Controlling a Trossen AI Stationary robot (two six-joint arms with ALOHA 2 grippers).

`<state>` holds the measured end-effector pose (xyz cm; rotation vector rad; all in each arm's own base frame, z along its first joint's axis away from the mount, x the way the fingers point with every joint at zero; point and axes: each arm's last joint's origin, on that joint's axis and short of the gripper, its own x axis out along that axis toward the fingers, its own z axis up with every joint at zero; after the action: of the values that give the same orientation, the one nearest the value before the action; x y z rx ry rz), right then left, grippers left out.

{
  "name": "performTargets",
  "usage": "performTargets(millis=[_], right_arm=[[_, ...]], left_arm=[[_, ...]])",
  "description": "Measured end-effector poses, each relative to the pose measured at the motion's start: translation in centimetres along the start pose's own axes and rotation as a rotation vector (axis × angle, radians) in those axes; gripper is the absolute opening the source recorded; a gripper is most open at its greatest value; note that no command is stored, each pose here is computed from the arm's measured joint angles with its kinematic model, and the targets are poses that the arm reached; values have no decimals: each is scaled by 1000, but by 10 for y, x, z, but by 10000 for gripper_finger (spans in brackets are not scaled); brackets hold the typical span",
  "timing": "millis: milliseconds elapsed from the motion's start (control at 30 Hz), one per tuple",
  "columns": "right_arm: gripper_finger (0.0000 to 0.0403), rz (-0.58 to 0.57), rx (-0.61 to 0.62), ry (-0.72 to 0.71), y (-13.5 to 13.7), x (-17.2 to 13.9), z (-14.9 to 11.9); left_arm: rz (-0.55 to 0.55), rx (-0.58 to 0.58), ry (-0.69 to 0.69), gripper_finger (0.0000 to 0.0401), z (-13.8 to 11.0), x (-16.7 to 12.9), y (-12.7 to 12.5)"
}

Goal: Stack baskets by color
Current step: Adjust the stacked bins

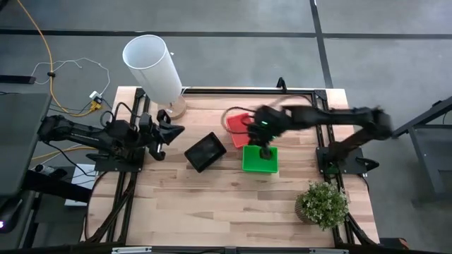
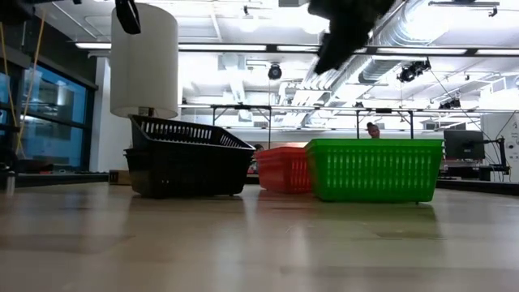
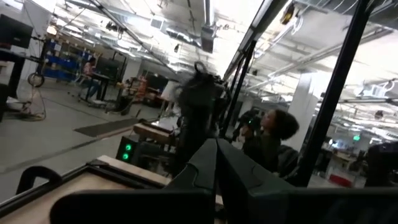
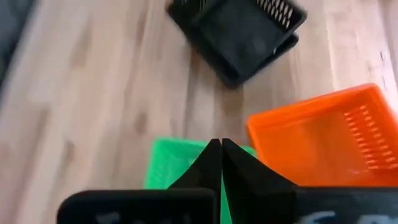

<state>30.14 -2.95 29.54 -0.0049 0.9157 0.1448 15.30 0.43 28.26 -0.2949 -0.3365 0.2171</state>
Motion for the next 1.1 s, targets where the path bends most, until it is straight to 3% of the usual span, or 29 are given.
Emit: performTargets(millis=[200,367,467,667,933,1100], right_arm=[[0,-5,173,-429,35,-12,-50],[0,27,210,-809,47,-26,-65],[0,29,171,-929,51,-33,-66],[0,-29,100,-947,52,-36,-63],[0,-19,123,-931,52,-34,-63],[0,-22,125,-926,52,-34,-64]], left_arm=[[15,17,54,0,-5,0,1],[27,35,117,0,-12,-1,3],[26,39,133,0,-13,-1,3],[24,44,138,0,-13,-1,3],[25,60,143,0,-14,-1,3],[120,87,181,0,-22,8,6]])
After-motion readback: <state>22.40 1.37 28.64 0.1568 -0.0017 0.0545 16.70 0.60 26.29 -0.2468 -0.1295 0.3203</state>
